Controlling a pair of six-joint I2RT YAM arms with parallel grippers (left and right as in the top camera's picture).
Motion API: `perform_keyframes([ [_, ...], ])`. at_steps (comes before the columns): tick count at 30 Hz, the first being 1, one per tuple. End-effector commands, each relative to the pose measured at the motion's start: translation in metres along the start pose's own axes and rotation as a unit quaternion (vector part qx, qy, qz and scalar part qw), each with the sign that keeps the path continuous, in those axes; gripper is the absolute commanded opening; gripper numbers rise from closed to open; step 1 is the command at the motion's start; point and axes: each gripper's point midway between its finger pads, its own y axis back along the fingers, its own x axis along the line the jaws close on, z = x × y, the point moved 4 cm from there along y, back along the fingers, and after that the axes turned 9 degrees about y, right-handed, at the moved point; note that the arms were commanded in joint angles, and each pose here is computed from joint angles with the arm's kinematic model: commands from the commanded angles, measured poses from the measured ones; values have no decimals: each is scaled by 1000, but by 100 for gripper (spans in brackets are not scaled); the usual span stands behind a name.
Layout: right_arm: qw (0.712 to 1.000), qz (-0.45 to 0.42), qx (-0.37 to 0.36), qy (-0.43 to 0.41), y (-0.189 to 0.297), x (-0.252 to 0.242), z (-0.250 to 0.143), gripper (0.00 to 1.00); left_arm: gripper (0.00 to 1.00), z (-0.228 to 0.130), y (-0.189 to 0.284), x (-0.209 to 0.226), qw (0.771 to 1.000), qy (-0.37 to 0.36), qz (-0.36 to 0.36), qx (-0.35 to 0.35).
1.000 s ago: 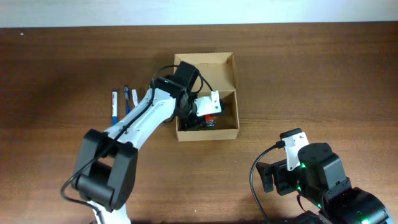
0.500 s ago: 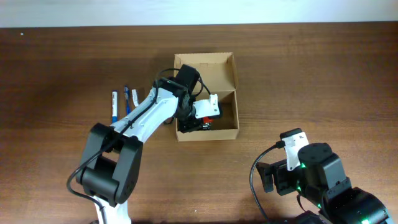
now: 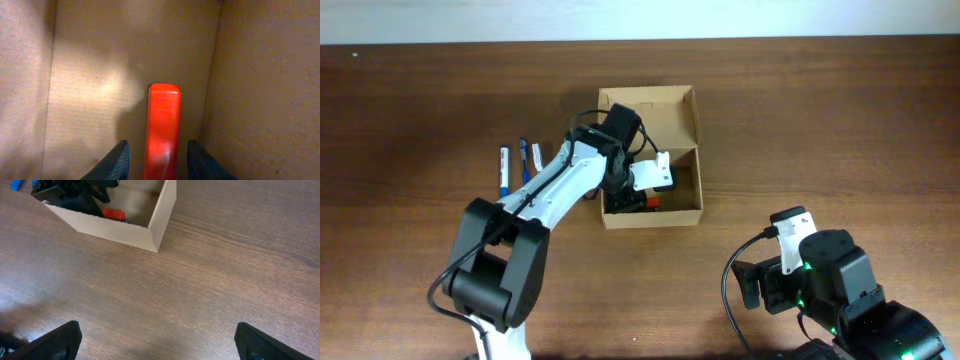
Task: Pack container
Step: 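Lower the stapler into the box and open the left gripper, then move the left gripper back over the tape dispenser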
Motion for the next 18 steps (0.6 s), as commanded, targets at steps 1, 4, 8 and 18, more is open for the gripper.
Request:
perform_keyframes([
  [1,1000,5,0,4,-1,2,0,99,36,-2,0,-1,1000,-4,-3,1],
  [4,1000,5,0,4,-1,2,0,99,36,-1,0,-1,1000,-4,-2,0],
  [8,1000,5,0,4,-1,2,0,99,36,9,9,5,1000,18,9,-13],
  [18,1000,5,0,4,-1,2,0,99,37,58,80,18,993,56,63,-85],
])
